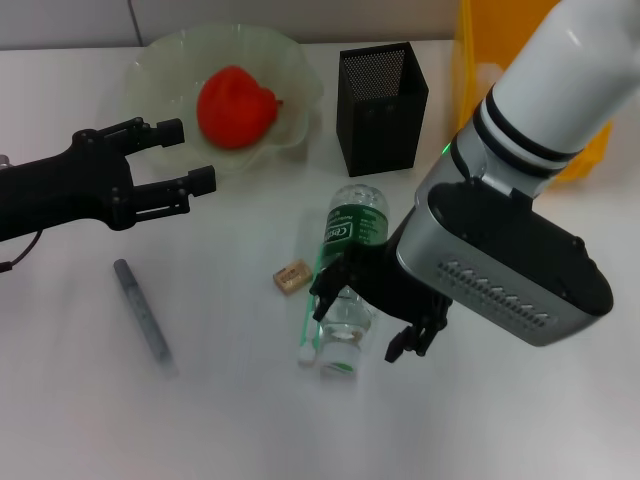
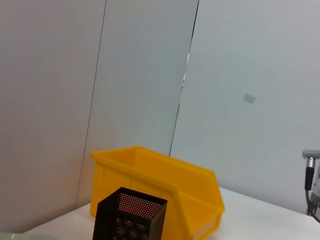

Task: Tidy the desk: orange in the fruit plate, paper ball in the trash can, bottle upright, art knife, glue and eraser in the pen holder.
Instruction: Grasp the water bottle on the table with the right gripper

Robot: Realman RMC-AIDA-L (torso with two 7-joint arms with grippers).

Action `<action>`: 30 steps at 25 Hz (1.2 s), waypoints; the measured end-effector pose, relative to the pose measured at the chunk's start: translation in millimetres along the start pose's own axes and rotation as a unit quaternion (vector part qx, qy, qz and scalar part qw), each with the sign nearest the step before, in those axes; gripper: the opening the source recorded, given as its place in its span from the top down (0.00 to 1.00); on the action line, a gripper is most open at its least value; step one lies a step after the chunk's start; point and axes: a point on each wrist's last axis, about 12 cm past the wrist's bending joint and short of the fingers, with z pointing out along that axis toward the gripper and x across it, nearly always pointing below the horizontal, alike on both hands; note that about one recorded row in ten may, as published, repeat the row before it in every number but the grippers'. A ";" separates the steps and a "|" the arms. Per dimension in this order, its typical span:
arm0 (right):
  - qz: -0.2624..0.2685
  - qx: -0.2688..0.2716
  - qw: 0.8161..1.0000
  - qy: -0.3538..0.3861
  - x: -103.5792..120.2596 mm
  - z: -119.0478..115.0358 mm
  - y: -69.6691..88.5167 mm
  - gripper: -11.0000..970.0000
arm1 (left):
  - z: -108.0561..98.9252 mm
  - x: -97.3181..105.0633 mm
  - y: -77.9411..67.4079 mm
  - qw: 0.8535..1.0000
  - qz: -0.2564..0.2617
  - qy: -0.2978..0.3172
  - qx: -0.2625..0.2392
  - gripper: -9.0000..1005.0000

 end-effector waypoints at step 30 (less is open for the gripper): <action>-0.086 -0.020 0.996 0.005 7.0 30.1 -8.7 0.27 | 1.0 8.1 -1.7 1.000 -0.014 -0.007 -0.021 0.19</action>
